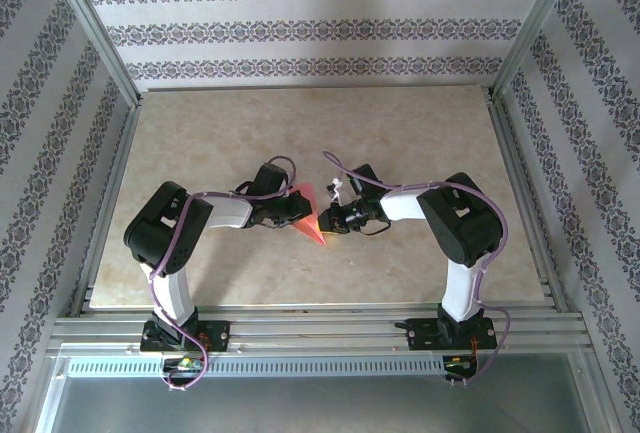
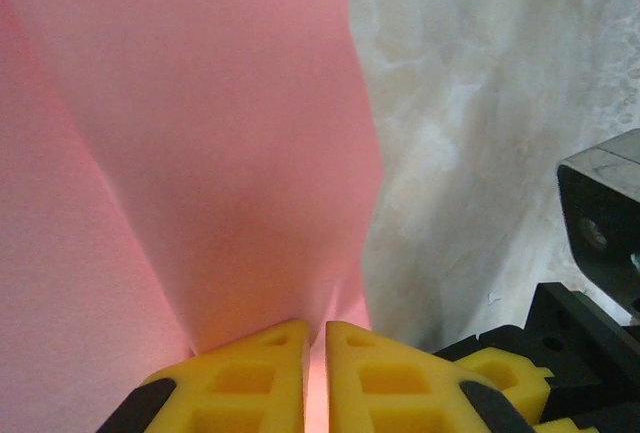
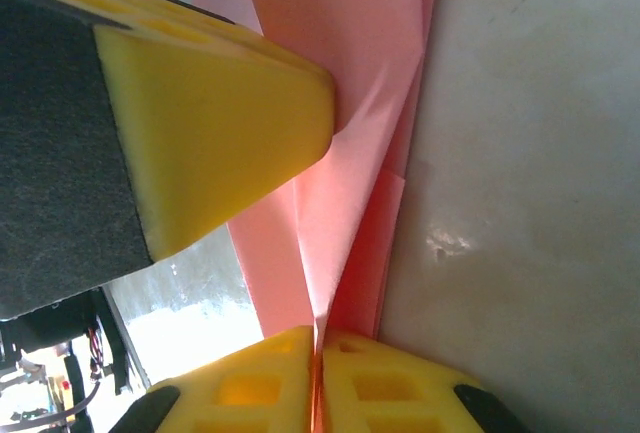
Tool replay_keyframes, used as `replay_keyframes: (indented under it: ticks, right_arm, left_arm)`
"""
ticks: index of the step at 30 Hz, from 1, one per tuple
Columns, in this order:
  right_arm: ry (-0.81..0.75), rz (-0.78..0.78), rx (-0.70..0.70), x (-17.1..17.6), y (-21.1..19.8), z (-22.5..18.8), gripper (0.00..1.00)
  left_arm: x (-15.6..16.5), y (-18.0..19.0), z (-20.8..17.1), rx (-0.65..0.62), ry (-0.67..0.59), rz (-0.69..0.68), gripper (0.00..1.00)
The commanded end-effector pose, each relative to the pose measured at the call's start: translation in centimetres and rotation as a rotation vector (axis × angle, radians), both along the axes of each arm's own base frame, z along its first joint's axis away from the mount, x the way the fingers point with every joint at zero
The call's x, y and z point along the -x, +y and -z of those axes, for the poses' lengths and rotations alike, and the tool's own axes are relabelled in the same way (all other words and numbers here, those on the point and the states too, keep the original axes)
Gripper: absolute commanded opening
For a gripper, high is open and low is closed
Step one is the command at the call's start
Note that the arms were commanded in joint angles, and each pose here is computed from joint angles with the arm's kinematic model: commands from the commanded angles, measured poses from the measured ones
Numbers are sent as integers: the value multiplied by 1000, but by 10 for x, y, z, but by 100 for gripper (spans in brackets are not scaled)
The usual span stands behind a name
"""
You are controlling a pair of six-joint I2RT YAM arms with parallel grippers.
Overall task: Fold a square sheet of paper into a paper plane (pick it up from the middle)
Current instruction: Fourth fold the wing at the center of the table.
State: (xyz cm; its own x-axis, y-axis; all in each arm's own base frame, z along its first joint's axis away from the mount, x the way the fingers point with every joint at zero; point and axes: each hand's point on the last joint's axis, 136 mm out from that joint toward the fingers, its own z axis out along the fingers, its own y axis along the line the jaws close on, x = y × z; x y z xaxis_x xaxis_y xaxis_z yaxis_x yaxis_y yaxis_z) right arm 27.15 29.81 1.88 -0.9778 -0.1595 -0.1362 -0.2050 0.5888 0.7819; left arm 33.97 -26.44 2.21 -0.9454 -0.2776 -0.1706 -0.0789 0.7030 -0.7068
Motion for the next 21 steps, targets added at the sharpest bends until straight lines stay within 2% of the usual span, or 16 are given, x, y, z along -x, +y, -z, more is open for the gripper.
replay_keyframes:
  ticks: [1,5,10,15,21]
  right_arm:
    - [17,39,90,6,-16,20,18]
    - [-43,101,71,-1,-28,-5,28]
    - [-114,178,90,-4,-46,-27,30]
    - [-145,173,57,-3,-36,-49,23]
    - [-131,138,66,-1,-8,-47,8]
  left_arm:
    - [8,18,25,-101,81,-19,14]
    - [13,26,30,-149,114,-22,14]
    - [13,27,30,-158,121,-25,14]
    - [11,23,30,-142,122,-21,14]
    - [12,24,34,-148,141,-22,14]
